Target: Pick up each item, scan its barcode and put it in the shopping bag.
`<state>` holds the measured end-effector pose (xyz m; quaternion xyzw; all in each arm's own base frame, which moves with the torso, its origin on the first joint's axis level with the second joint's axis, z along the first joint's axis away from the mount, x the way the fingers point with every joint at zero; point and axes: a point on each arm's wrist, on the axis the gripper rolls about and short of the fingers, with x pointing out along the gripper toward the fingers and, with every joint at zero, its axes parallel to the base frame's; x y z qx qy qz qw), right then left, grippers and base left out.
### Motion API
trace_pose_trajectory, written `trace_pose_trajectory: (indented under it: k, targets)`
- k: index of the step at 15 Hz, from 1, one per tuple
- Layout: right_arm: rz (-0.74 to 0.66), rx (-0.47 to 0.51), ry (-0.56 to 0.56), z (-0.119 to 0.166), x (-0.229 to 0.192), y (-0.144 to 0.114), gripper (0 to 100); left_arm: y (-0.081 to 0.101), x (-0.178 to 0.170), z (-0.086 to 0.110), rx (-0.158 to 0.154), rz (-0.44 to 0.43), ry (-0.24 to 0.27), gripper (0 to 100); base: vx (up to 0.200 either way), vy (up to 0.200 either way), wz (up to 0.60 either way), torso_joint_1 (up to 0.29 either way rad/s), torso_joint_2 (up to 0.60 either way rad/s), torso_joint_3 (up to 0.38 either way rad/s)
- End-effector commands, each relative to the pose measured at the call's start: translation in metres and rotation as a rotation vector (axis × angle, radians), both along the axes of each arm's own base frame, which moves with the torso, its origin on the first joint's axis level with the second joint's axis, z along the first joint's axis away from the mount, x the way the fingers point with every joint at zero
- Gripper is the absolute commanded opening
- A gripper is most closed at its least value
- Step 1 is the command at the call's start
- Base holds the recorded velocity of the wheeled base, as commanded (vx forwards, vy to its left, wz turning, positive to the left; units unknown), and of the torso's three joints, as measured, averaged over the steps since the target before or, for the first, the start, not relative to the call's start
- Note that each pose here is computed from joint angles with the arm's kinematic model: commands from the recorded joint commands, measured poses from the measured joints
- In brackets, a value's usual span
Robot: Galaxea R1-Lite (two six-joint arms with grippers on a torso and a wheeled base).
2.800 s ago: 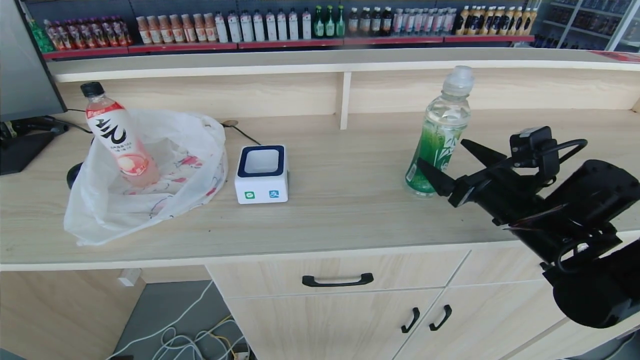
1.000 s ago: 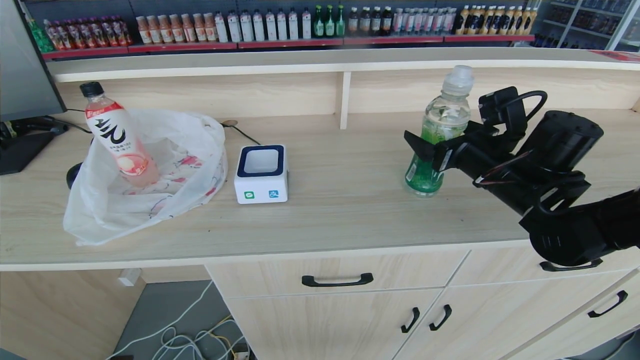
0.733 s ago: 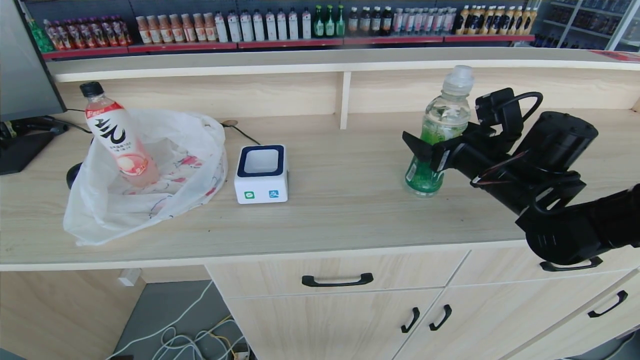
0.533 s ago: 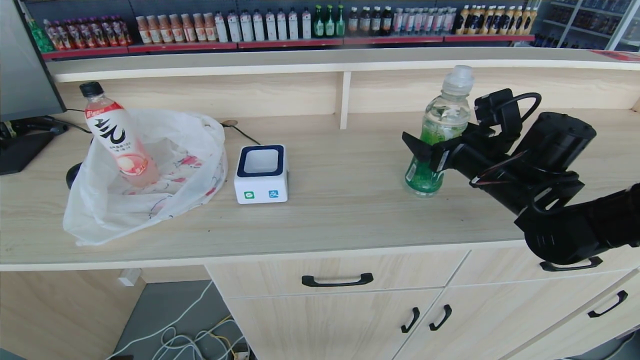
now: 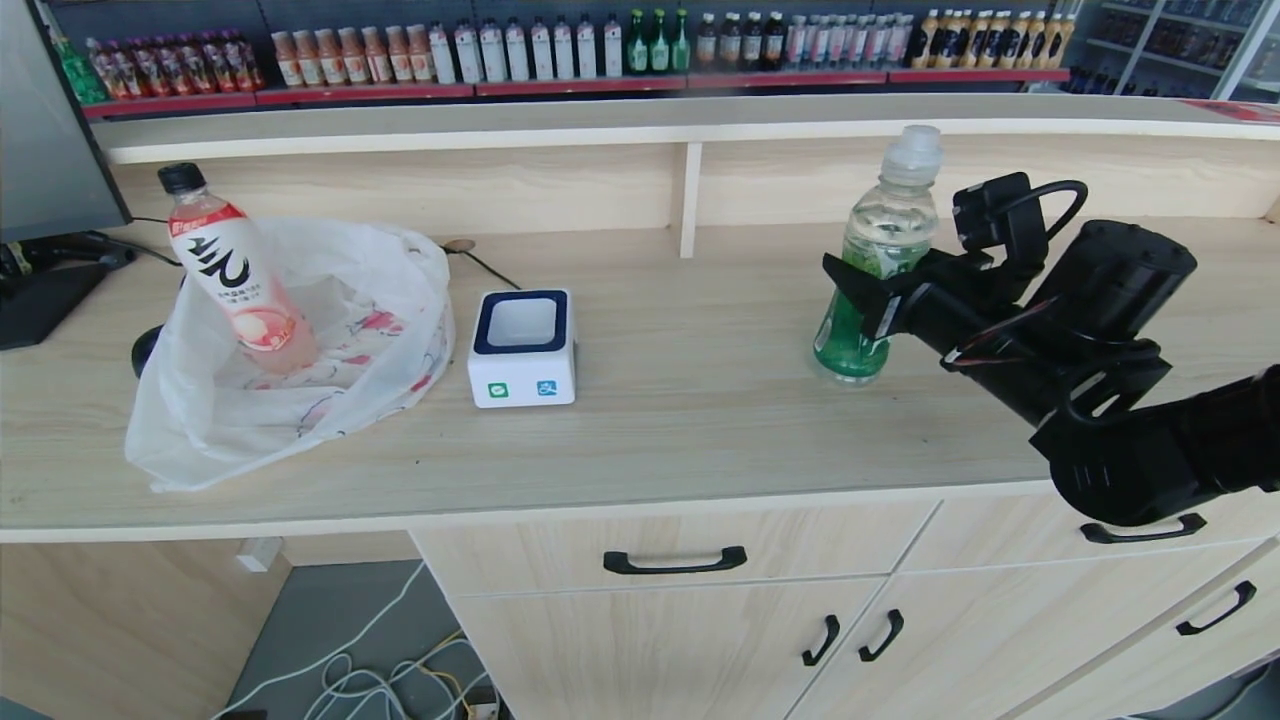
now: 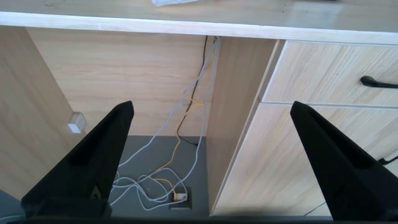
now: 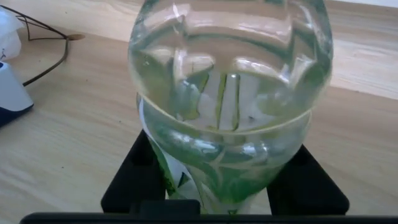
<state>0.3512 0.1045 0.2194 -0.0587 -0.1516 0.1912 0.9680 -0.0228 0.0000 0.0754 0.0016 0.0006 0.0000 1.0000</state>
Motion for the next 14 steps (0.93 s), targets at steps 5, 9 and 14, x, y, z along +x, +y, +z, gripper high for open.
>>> trace_pose_trajectory:
  k: [5,9,14]
  targets:
    - [0.004,0.009,-0.023,0.009,-0.006,-0.002,0,0.0,0.0,0.0,0.0,0.0,-0.001,100,0.0,0.0,0.0,0.0,0.0,0.0]
    - [0.006,0.019,-0.054,0.022,-0.016,-0.005,0,0.0,0.0,0.0,0.0,0.0,0.0,100,0.0,0.0,0.0,0.0,0.0,0.0]
    - [0.019,0.05,-0.105,0.045,-0.043,-0.011,0,0.0,0.0,0.0,0.0,0.0,0.0,100,0.0,0.0,0.0,0.0,0.0,0.0]
